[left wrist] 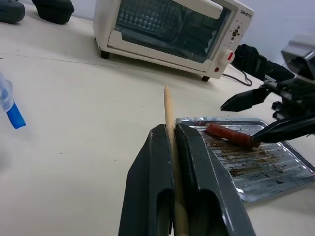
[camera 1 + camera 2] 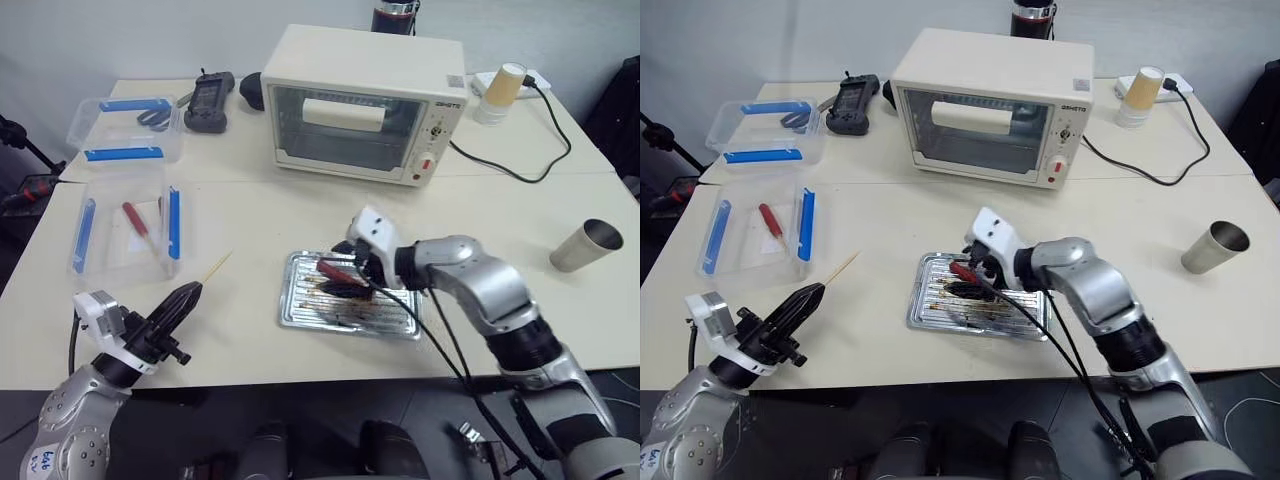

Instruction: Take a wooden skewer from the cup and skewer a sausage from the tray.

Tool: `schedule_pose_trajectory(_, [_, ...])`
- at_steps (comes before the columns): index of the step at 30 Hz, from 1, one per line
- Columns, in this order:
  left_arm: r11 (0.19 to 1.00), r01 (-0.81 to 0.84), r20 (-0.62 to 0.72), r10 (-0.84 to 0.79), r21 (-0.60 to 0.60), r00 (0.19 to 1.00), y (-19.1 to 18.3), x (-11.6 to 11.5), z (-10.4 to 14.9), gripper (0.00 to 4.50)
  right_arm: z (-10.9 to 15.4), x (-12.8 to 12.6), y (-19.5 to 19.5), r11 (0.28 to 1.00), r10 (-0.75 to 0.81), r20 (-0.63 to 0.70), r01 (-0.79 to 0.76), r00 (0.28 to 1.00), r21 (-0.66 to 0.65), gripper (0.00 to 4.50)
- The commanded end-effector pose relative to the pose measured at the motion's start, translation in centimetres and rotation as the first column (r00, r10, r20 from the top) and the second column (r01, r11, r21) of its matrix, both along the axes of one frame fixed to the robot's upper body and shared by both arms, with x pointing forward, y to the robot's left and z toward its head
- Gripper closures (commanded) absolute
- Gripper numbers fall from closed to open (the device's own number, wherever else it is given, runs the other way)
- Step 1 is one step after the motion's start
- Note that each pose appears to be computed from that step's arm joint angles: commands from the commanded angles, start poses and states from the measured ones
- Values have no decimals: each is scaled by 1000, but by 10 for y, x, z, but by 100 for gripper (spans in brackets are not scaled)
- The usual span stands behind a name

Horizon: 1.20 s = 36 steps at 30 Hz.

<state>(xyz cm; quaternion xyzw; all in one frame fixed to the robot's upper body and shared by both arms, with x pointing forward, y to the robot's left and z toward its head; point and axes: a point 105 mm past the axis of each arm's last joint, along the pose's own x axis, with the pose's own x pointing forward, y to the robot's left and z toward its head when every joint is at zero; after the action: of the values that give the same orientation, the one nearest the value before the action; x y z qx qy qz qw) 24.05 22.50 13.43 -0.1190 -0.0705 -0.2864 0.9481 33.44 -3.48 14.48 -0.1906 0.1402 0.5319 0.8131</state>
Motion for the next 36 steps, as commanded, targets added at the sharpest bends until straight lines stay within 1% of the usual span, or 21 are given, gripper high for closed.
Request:
schedule_pose_trajectory(1, [1000, 11, 44, -12, 11, 999, -5, -3, 10, 450, 5, 0, 5, 1000, 9, 56, -9, 998, -7, 1])
schedule_pose_trajectory(4, [1000, 11, 45, -11, 13, 999, -5, -4, 11, 450, -1, 3, 6, 1000, 4, 70, -2, 998, -25, 1])
schedule_pose_trajectory(7, [1000, 13, 45, -13, 12, 999, -6, -3, 11, 450, -7, 5, 9, 1000, 4, 68, -2, 998, -30, 60])
schedule_pose_trajectory(8, [1000, 13, 45, -14, 11, 999, -6, -3, 11, 450, -9, 6, 10, 999, 5, 68, -3, 998, -32, 90])
schedule_pose_trajectory(9, [1000, 14, 46, -15, 11, 999, -7, -3, 11, 450, -10, 7, 10, 999, 4, 69, -2, 998, -35, 129])
schedule_pose_trajectory(11, [1000, 17, 46, -17, 11, 999, -7, -3, 11, 450, -13, 7, 11, 999, 6, 68, -3, 998, -38, 193])
schedule_pose_trajectory(12, [1000, 21, 46, -21, 12, 999, -8, -3, 11, 450, -14, 7, 12, 999, 12, 63, -9, 998, -42, 234])
schedule_pose_trajectory(14, [1000, 26, 45, -26, 14, 999, -9, -3, 11, 450, -15, 7, 14, 999, 17, 62, -14, 998, -43, 297])
schedule_pose_trajectory(21, [999, 38, 46, -39, 15, 998, -11, -3, 11, 450, -15, 9, 17, 999, 24, 73, -21, 997, -42, 297])
schedule_pose_trajectory(24, [999, 52, 43, -52, 17, 998, -13, -4, 11, 450, -15, 9, 16, 999, 30, 70, -27, 997, -44, 359])
schedule_pose_trajectory(26, [998, 67, 39, -67, 23, 997, -14, -4, 10, 450, -17, 5, 15, 997, 56, 39, -54, 998, -48, 421])
schedule_pose_trajectory(27, [997, 71, 38, -72, 25, 997, -15, -4, 10, 450, -17, 3, 15, 996, 69, 24, -68, 997, -49, 431])
schedule_pose_trajectory(30, [995, 95, 33, -96, 40, 995, -17, -4, 10, 450, -12, 3, 15, 996, 81, 42, -80, 996, -27, 431])
schedule_pose_trajectory(34, [987, 142, 35, -145, 74, 989, -22, -4, 10, 450, -2, 4, 12, 993, 115, 108, -112, 987, -38, 431])
schedule_pose_trajectory(36, [970, 209, 33, -215, 126, 976, -30, -6, 12, 450, 13, -2, 7, 980, 199, 160, -197, 967, -30, 431])
